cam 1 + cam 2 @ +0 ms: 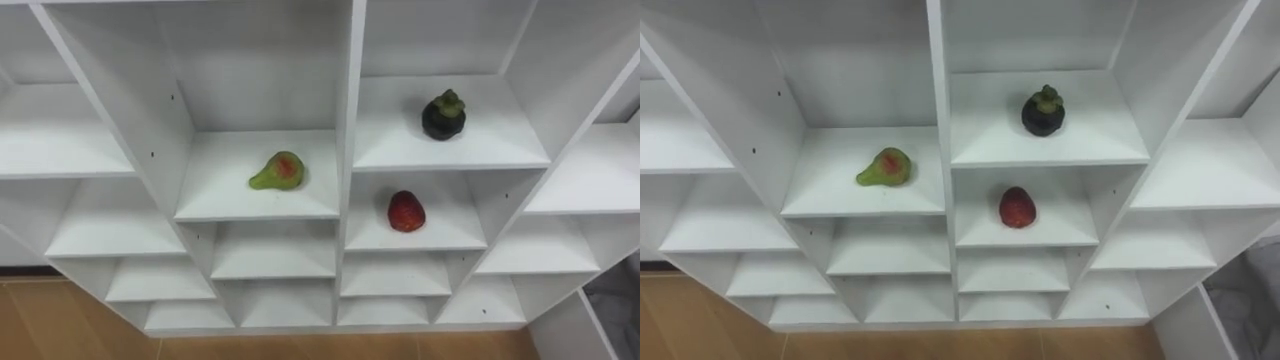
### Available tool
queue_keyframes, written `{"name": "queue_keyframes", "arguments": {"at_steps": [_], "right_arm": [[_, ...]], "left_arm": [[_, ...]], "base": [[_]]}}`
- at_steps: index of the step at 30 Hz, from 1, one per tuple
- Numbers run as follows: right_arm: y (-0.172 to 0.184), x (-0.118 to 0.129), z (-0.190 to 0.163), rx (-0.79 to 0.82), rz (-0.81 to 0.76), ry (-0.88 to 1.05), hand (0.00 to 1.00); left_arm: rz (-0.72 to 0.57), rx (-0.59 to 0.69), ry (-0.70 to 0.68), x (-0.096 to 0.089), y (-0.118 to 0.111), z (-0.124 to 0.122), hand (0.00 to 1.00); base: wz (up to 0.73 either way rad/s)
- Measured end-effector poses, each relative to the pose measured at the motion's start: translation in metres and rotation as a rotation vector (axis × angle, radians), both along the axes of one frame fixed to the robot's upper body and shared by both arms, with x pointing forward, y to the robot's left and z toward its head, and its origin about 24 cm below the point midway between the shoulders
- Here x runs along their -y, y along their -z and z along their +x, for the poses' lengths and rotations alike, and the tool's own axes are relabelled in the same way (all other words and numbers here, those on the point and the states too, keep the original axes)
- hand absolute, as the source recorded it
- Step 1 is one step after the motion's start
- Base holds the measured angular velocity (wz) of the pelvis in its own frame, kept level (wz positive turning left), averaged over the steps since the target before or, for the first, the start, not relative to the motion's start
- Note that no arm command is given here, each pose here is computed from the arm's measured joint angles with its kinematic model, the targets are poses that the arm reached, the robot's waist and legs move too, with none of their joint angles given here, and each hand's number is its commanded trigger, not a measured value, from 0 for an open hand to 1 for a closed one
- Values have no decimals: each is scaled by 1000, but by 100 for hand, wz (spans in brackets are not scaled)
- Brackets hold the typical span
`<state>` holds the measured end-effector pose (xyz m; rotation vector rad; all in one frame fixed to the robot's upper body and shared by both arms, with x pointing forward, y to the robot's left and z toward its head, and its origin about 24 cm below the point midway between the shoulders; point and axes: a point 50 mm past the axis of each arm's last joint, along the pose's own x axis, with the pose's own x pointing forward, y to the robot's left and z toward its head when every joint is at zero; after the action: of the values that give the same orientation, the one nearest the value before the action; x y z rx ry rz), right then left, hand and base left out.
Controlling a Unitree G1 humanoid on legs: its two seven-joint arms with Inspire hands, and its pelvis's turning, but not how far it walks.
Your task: Collect fruits from the closet
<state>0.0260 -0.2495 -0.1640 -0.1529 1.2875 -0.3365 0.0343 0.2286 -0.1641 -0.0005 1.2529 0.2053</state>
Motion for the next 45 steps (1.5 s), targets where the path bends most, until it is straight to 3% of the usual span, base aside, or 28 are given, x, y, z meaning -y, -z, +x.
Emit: {"name": "queue_keyframes", "arguments": {"at_steps": [4,7,12,18,33,45], "right_arm": [[-5,0,7,55,-52,-49,0],[-20,-3,33,192,-99,-131,0],[-89,-19,100,645,-177,-300,0],[-141,-41,127,938,-220,-423,0],[-201,-49,143,1241,-271,-459,0],[-213,-50,148,1325,-348,-447,0]], "left_arm": [[9,14,11,-2,-1,3,100],[8,30,12,-1,-2,7,100],[16,109,27,0,-7,13,100],[20,147,35,-1,-9,14,100],[-11,163,59,-1,-9,12,100],[-37,163,72,0,-8,12,100]], "base": [[-9],[-13],[-3],[2],[-2],[0]]}}
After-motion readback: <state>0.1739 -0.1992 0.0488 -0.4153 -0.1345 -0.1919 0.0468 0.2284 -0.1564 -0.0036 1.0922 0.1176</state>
